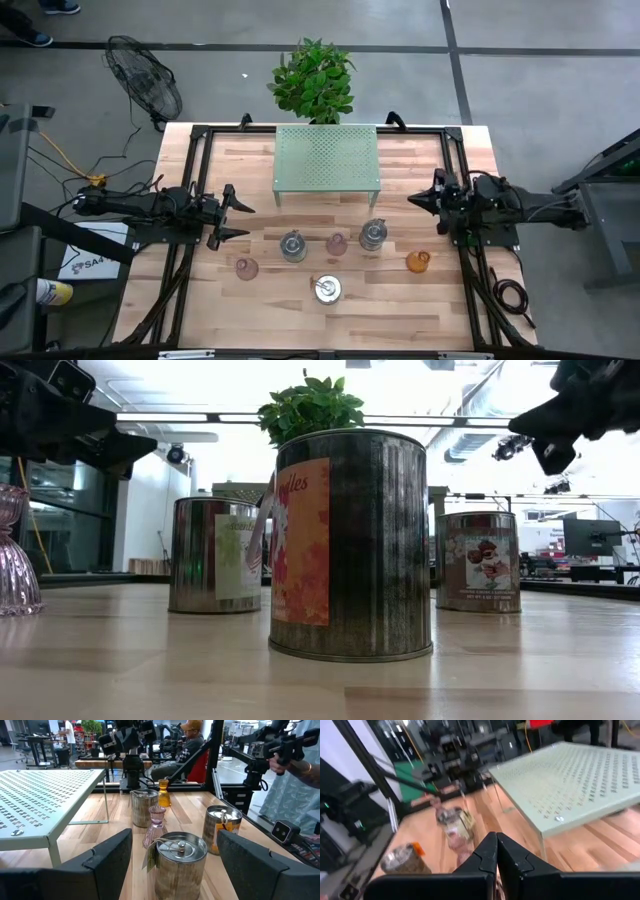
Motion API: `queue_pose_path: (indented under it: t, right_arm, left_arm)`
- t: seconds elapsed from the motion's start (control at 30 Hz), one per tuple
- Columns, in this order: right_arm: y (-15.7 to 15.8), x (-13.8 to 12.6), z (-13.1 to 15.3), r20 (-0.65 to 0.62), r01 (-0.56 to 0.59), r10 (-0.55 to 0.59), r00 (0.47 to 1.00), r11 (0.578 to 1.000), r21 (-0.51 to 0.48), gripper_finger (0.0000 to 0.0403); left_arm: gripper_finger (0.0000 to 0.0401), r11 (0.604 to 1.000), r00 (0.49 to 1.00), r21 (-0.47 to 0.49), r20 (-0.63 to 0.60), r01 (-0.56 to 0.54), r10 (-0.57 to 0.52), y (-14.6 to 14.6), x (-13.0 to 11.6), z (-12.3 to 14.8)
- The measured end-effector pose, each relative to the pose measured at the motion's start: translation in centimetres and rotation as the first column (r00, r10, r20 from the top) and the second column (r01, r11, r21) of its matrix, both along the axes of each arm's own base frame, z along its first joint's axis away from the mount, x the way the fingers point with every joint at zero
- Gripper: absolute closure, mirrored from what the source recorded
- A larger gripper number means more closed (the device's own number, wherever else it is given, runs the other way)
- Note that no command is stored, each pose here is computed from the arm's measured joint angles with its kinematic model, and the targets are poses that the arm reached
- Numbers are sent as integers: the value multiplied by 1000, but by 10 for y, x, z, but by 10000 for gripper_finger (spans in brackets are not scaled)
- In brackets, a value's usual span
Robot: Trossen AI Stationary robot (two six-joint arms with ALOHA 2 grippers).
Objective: Pick & Place candle stick holders
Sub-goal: Put the top right scented candle on the shelf
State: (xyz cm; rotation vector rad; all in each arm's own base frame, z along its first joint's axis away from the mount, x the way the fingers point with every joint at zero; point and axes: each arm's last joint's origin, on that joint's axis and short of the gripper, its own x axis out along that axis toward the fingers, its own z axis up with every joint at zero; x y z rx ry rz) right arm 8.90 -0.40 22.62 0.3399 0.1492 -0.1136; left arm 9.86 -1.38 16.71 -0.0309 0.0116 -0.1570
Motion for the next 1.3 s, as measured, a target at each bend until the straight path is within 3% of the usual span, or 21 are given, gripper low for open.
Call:
queue_pose_path:
  t: [0.23, 0.57, 0.7, 1.03, 1.17, 1.3]
  right_arm:
    - [-1, 9, 24, -131, 2, -6, 991, 1000, -30, 399]
    - [-4, 39, 20, -315, 41, -79, 946, 991, -126, 382]
    - [-3, 48, 17, -394, -15, -25, 919, 995, -99, 339]
    - [1, 73, 29, -552, -215, 139, 822, 974, -74, 173]
    - [2, 84, 38, -609, -247, 166, 776, 968, -51, 149]
    - [3, 95, 43, -610, -266, 213, 763, 964, 5, 147]
  left_arm:
    - [114, 1000, 1000, 0, 0, 0, 0, 0, 0, 0]
    - [114, 1000, 1000, 0, 0, 0, 0, 0, 0, 0]
    - [114, 1000, 1000, 0, 0, 0, 0, 0, 0, 0]
    - [114, 1000, 1000, 0, 0, 0, 0, 0, 0, 0]
    - [114, 1000, 1000, 0, 0, 0, 0, 0, 0, 0]
    - [114, 1000, 1000, 0, 0, 0, 0, 0, 0, 0]
